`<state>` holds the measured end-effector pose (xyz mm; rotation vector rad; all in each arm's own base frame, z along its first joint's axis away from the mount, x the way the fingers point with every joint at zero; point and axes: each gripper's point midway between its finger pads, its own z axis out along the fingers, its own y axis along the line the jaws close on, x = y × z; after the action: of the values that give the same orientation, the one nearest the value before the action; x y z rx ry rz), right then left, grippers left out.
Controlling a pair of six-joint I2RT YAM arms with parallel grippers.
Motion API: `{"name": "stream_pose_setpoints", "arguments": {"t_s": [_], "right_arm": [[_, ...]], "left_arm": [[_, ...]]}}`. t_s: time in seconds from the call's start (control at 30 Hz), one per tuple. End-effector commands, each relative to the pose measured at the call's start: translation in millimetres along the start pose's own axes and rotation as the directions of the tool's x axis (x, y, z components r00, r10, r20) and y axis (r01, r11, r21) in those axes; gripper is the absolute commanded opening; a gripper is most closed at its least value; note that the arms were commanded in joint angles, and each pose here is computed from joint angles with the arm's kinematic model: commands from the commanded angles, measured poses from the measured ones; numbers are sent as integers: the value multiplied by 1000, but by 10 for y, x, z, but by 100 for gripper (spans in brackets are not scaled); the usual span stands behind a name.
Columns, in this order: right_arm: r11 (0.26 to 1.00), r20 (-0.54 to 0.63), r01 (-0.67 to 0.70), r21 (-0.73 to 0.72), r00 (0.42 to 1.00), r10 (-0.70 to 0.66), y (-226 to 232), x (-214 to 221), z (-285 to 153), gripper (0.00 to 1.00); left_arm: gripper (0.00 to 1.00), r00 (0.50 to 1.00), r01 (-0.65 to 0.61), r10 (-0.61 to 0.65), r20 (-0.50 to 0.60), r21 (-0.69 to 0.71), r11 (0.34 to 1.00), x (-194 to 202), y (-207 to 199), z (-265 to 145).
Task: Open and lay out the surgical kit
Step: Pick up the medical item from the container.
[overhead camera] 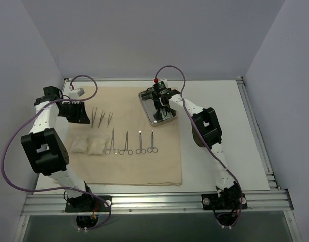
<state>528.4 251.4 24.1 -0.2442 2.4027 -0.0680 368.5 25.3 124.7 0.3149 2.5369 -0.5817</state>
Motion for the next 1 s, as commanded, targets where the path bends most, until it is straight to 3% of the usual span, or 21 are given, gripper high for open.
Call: {"name": "stream_pose_setpoints", "arguments": {"t_s": [0.0,0.07,0.27,0.43,0.6,0.97], "right_arm": [[1000,-59,-9,-4,998,9,-98,126,-53,51],[999,-62,-12,-33,998,10,-45,130,-52,48],[994,-30,-27,-107,999,24,75,1,-159,21],[992,17,-36,-122,999,39,74,-193,-327,5],[987,89,-50,-151,994,64,73,-482,-616,0],[970,197,-86,-226,972,131,139,-847,-916,0]], "left_arm": [[45,996,-41,44,73,-32,999,-256,-10,-164],[45,996,-42,44,74,-30,999,-258,-15,-164],[45,996,-43,45,75,-27,999,-260,-26,-165],[45,996,-46,48,75,-26,999,-260,-40,-181],[45,996,-52,53,77,-17,999,-273,-74,-202],[45,994,-67,67,86,0,998,-350,-174,-206]]}}
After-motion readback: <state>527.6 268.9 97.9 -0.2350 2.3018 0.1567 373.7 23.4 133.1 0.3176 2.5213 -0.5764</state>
